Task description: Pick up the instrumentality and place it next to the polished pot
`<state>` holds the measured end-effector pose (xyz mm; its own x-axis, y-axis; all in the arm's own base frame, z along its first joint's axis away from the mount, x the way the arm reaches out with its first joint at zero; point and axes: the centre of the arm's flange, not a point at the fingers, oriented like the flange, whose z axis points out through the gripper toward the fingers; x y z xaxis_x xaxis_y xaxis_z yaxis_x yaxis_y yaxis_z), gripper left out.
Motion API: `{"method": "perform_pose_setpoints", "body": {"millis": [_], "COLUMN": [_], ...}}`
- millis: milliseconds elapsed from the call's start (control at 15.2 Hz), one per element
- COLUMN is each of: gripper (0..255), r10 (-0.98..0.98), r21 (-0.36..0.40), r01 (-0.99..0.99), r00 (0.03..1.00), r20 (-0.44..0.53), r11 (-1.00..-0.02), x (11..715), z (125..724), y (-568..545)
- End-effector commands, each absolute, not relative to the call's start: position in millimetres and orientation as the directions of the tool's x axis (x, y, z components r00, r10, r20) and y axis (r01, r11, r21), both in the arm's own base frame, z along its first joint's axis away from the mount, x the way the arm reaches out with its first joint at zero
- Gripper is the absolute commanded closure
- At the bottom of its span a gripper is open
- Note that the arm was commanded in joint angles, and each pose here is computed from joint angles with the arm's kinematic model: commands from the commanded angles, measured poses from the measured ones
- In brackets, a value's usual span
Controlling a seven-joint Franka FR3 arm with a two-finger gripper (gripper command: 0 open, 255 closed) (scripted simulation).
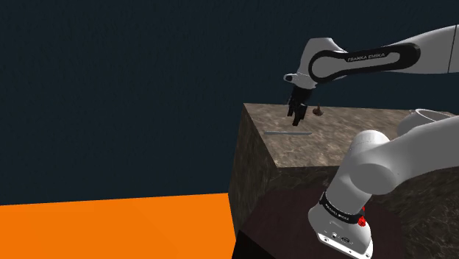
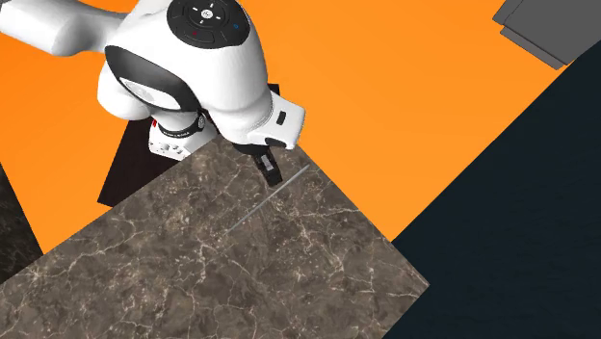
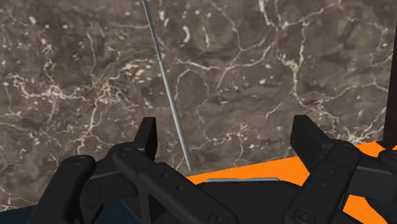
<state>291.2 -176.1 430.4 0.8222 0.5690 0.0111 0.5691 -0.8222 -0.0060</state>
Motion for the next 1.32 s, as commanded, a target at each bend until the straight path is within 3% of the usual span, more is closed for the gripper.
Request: {"method": "perform_pose_setpoints", "body": {"millis": [0,198,726,1188,1254], "gripper": [0,0,0,0,255], "r10": [0.641,0.722,0.722,0.722,0.722], "r21": [-0.001,0.003,0.003,0.003,0.003], "r01": [0.642,0.723,0.723,0.723,0.723], "r00": [0.767,0.69,0.69,0.69,0.69], "r20": [0.03,0.052,0.052,0.052,0.052], "r11": [-0.767,-0.691,-0.691,-0.691,-0.691], "x": [299.0,311.7,313.2,313.2,313.2], "z": [412.9,388.0,348.0,348.1,348.1], "y": [-195.9,-217.2,-215.8,-215.8,-215.8]}}
